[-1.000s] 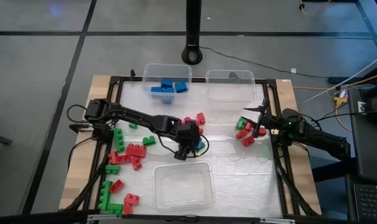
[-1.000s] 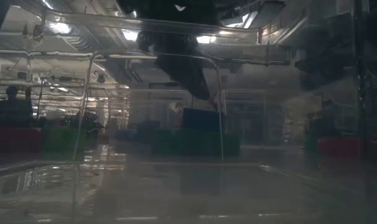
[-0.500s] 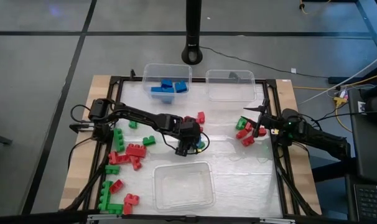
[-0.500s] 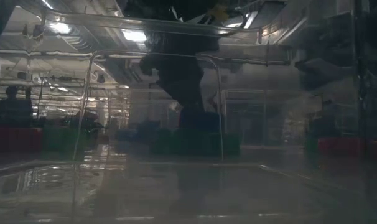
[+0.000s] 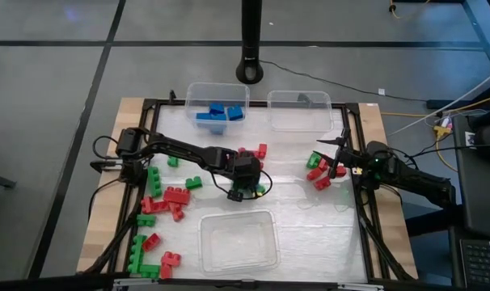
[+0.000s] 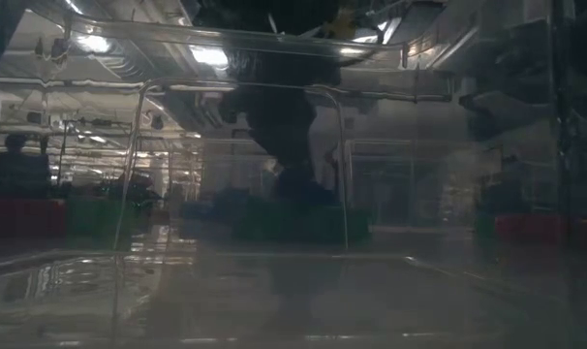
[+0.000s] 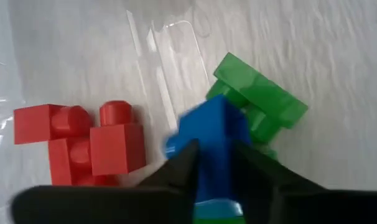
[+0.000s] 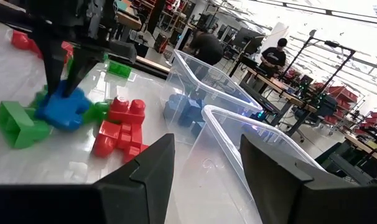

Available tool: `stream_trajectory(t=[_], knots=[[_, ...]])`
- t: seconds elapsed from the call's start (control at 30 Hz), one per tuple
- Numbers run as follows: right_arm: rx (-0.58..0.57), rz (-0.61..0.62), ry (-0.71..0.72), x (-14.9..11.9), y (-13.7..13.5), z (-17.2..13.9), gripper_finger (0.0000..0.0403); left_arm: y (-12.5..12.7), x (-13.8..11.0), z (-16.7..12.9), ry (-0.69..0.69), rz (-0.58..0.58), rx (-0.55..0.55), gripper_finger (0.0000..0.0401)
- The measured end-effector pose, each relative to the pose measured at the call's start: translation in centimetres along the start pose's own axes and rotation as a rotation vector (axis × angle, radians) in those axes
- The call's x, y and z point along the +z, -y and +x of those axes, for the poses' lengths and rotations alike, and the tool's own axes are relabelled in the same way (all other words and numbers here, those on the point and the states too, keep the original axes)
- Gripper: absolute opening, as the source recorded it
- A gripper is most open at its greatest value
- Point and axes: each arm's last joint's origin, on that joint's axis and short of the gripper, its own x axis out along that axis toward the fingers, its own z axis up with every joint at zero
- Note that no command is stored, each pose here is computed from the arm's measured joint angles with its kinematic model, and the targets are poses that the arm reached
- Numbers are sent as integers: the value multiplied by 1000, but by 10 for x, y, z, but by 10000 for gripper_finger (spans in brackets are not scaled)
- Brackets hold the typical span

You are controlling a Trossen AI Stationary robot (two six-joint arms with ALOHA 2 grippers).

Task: Sort blocks
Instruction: Put the blue game piece into the top left transparent bin

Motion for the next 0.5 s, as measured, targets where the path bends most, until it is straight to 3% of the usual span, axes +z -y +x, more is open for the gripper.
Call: stream_trajectory(t=[0.17,0.37,0.5], knots=[[0,0,0,0,0,0,186,0,0,0,4,8,4,6],[0,0,0,0,0,0,186,-1,0,0,0,-9,21,2],[0,0,0,0,0,0,186,-1,1,0,6,-87,23,16]])
